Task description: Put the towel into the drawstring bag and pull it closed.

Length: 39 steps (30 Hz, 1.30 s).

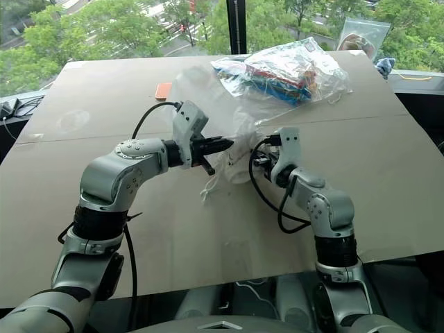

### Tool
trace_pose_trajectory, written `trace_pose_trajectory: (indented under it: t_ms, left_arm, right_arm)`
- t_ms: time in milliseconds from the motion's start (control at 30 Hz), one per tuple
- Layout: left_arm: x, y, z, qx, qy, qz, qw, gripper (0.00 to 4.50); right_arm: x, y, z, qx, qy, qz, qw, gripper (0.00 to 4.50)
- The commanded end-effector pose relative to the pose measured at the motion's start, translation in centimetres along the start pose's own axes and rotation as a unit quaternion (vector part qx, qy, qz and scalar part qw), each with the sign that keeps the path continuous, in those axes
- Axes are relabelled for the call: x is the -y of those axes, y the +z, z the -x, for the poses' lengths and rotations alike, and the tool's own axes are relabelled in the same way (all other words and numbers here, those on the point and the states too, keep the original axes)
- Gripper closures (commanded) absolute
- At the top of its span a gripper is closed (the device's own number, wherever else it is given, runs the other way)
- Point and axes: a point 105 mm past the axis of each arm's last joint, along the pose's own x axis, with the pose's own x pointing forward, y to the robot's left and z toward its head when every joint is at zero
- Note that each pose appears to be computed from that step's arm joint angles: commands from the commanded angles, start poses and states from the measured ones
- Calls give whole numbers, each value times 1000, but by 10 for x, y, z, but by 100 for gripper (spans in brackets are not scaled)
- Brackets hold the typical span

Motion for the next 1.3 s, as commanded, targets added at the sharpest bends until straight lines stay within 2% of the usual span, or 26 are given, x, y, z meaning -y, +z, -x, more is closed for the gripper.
trace_pose_trajectory:
  t_ms: [33, 200, 367, 400, 500, 667, 867, 1000, 1133, 1300]
  left_arm:
    - [3, 15, 11, 13, -17, -5, 1000, 450]
    - [12, 18, 25, -15, -68, -4, 998, 450]
    - [19, 11, 31, -41, -93, -23, 995, 450]
    - [18, 12, 31, -40, -92, -27, 995, 450]
    - [11, 23, 27, -22, -75, -17, 997, 450]
    - [16, 34, 18, 3, -89, 18, 996, 450]
    - [25, 26, 19, -15, -102, 41, 994, 450]
    - [24, 5, 31, -51, -97, 55, 992, 450]
    - [14, -9, 41, -69, -72, 67, 993, 450]
    - [2, 1, 40, -38, -48, 67, 996, 450]
  right_arm:
    - [2, 15, 5, 17, 2, 0, 1000, 446]
    - [-3, 21, 13, -3, 36, -46, 998, 446]
    - [-33, 30, 15, 2, 125, -122, 985, 446]
    - [-38, 29, 16, -3, 134, -111, 985, 446]
    - [-52, 10, 15, -40, 146, -3, 988, 446]
    - [-68, 2, 2, -40, 165, 76, 983, 446]
    - [-66, -1, -10, -28, 161, 95, 982, 446]
    - [-43, 15, -18, 17, 121, -22, 992, 446]
    - [-29, 23, -10, 42, 124, -77, 988, 446]
    - [-27, 23, 2, 36, 140, -63, 987, 446]
